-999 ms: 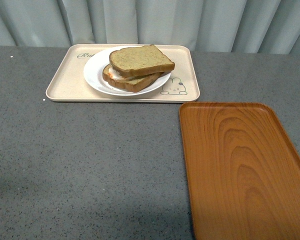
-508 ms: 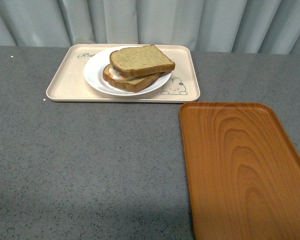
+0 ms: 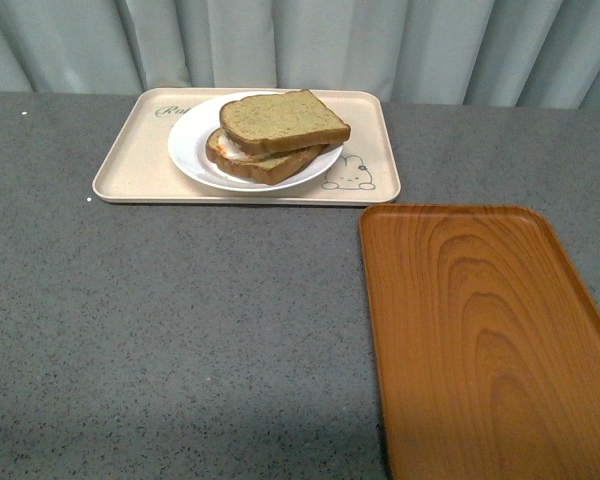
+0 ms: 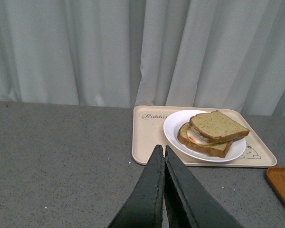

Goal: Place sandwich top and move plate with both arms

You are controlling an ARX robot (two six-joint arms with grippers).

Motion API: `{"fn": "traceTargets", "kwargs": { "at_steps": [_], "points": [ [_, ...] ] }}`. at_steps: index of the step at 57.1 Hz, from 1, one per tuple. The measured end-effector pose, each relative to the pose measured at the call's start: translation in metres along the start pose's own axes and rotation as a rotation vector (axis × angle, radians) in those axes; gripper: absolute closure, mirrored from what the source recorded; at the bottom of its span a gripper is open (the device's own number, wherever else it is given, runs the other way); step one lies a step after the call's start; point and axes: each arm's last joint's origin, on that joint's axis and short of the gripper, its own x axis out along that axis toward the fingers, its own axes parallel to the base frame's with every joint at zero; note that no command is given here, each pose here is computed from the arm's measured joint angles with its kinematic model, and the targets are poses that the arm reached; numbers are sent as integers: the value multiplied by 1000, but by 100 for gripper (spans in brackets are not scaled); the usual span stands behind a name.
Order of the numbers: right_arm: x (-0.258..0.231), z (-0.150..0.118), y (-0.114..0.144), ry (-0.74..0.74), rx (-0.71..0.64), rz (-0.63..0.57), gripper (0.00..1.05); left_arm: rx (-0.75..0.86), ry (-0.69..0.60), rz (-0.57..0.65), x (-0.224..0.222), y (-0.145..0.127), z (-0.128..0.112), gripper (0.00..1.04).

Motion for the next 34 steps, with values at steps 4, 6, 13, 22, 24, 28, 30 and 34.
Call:
{"fn": "traceTargets", "kwargs": {
  "at_steps": [4,6,13,22,24,28,30,34],
  "points": [
    [0,0,0,0,0,0,9,0,0,0,-2,0,0,101],
    [0,0,0,0,0,0,9,0,0,0,-3,0,0,101],
    [0,0,0,0,0,0,9,0,0,0,-6,0,0,101],
    [0,0,0,0,0,0,9,0,0,0,-8,0,0,101],
    [0,0,0,0,0,0,9,0,0,0,-9,0,0,101],
    [0,0,0,0,0,0,9,0,-1,0,-10,0,0,101],
    [0,0,0,0,0,0,9,0,0,0,-10,0,0,101],
    [0,0,0,0,0,0,9,0,27,0,-16,0,-4,101]
  ]
}}
